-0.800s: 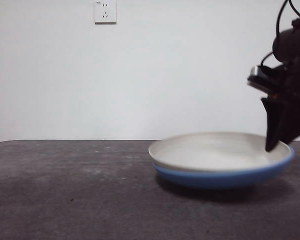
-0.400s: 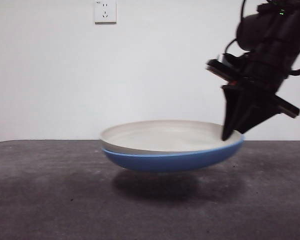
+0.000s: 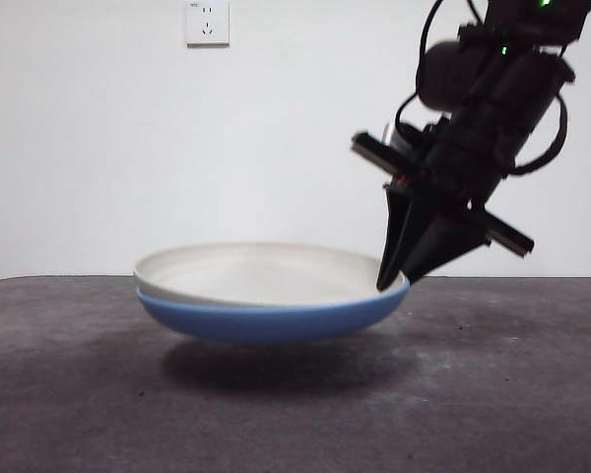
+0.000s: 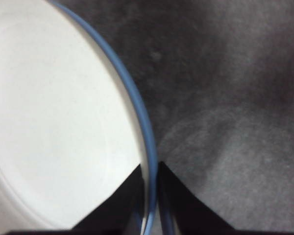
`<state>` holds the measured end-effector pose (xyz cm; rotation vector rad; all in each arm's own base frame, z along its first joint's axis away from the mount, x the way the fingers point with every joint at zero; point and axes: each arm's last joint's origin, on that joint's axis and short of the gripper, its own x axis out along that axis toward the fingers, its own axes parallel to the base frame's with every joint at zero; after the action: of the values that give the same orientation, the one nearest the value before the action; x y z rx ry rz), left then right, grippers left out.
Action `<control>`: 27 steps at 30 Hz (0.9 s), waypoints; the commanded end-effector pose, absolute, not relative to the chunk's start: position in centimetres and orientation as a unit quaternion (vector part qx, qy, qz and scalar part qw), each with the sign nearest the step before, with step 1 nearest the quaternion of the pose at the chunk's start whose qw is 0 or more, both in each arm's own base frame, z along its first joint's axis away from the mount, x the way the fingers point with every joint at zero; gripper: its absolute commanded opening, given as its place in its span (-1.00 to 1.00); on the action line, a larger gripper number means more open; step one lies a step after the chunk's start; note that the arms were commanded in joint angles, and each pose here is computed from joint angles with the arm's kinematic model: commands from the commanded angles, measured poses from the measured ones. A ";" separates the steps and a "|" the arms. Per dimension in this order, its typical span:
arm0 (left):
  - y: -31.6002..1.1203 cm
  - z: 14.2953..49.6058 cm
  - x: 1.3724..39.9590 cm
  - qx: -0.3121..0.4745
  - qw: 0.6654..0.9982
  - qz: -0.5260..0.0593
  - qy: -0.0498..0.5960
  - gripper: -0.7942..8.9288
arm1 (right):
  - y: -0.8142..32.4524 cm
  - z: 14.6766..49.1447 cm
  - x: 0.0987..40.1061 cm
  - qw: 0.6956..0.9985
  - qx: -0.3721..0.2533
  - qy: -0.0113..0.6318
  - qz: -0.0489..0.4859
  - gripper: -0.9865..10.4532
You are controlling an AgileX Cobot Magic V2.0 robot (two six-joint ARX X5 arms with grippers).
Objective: Pick up the white plate, put it on the blue plate, put it on desk
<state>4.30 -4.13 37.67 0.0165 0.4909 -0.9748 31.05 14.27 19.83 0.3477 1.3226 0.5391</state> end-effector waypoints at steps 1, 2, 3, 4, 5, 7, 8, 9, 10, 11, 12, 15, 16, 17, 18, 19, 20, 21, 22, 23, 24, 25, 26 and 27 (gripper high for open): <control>-4.1 38.0 4.3 0.009 0.856 -0.466 0.225 0.41 | 14.6 19.3 31.9 0.735 0.176 0.608 0.246 -0.82; -4.1 38.0 4.3 0.009 0.856 -0.466 0.225 0.41 | 14.6 18.9 32.0 0.732 0.177 0.611 0.244 -0.82; -4.1 38.0 4.3 0.009 0.856 -0.466 0.225 0.40 | 14.6 18.6 32.1 0.730 0.177 0.615 0.241 -0.82; -4.1 38.0 4.3 0.009 0.856 -0.466 0.225 0.41 | 14.7 18.2 32.2 0.727 0.176 0.619 0.239 -0.82; -4.1 38.0 4.3 0.009 0.856 -0.466 0.225 0.41 | 14.7 17.8 32.3 0.724 0.176 0.624 0.237 -0.82; -4.1 38.0 4.3 0.009 0.856 -0.466 0.225 0.41 | 14.8 17.2 32.4 0.719 0.176 0.631 0.234 -0.82; -4.1 38.0 4.3 0.009 0.856 -0.466 0.225 0.41 | 14.8 16.9 32.5 0.716 0.176 0.635 0.232 -0.82; -4.1 38.0 4.3 0.009 0.856 -0.466 0.225 0.41 | 14.8 16.6 32.5 0.713 0.176 0.639 0.230 -0.82; -4.1 38.0 4.3 0.009 0.856 -0.466 0.225 0.41 | 14.8 16.3 32.5 0.711 0.175 0.641 0.229 -0.82; -4.1 38.0 4.3 0.009 0.856 -0.466 0.225 0.41 | 14.8 16.2 32.6 0.712 0.172 0.642 0.228 -0.82; -4.1 38.0 4.3 0.008 0.856 -0.466 0.225 0.41 | 14.8 16.2 32.6 0.714 0.169 0.639 0.231 -0.82; -4.1 38.0 4.3 0.008 0.856 -0.465 0.225 0.41 | 14.9 16.2 32.7 0.716 0.169 0.636 0.233 -0.75; -4.1 38.0 4.3 0.008 0.856 -0.465 0.225 0.41 | 14.9 16.2 32.7 0.716 0.169 0.636 0.233 -0.66; -4.1 38.0 4.3 0.008 0.856 -0.465 0.225 0.41 | 14.8 16.2 32.7 0.716 0.169 0.636 0.233 -0.57; -4.1 38.0 4.3 0.008 0.856 -0.465 0.225 0.41 | 14.8 16.2 32.7 0.716 0.169 0.636 0.233 -0.43; -4.1 38.0 4.3 0.008 0.856 -0.465 0.225 0.41 | 14.7 16.3 32.7 0.716 0.170 0.636 0.232 -0.33; -4.1 38.0 4.3 0.008 0.856 -0.465 0.225 0.41 | 14.6 16.4 32.7 0.716 0.171 0.636 0.231 -0.23; -4.1 38.0 4.3 0.008 0.856 -0.465 0.225 0.41 | 14.5 16.6 32.6 0.716 0.171 0.636 0.230 -0.16; -4.1 38.0 4.3 0.008 0.856 -0.466 0.226 0.41 | 14.4 16.8 32.5 0.716 0.170 0.636 0.230 -0.10; -4.1 38.0 4.3 0.009 0.855 -0.466 0.226 0.41 | 14.2 17.3 32.4 0.717 0.169 0.635 0.231 -0.05; -4.1 38.0 4.3 0.009 0.855 -0.466 0.227 0.41 | 14.1 17.7 32.2 0.719 0.168 0.633 0.232 -0.03; -4.1 38.0 4.3 0.009 0.855 -0.467 0.227 0.41 | 13.9 18.3 32.0 0.722 0.164 0.631 0.231 -0.03; -4.2 38.0 4.2 0.009 0.854 -0.467 0.227 0.41 | 13.8 18.8 31.8 0.725 0.161 0.630 0.229 -0.03; -4.2 38.0 4.2 0.009 0.854 -0.469 0.226 0.41 | 13.6 19.6 31.4 0.730 0.155 0.626 0.224 -0.02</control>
<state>4.28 -4.14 37.66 0.0174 0.4922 -0.9780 31.21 13.44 18.50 0.3629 1.4189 0.4753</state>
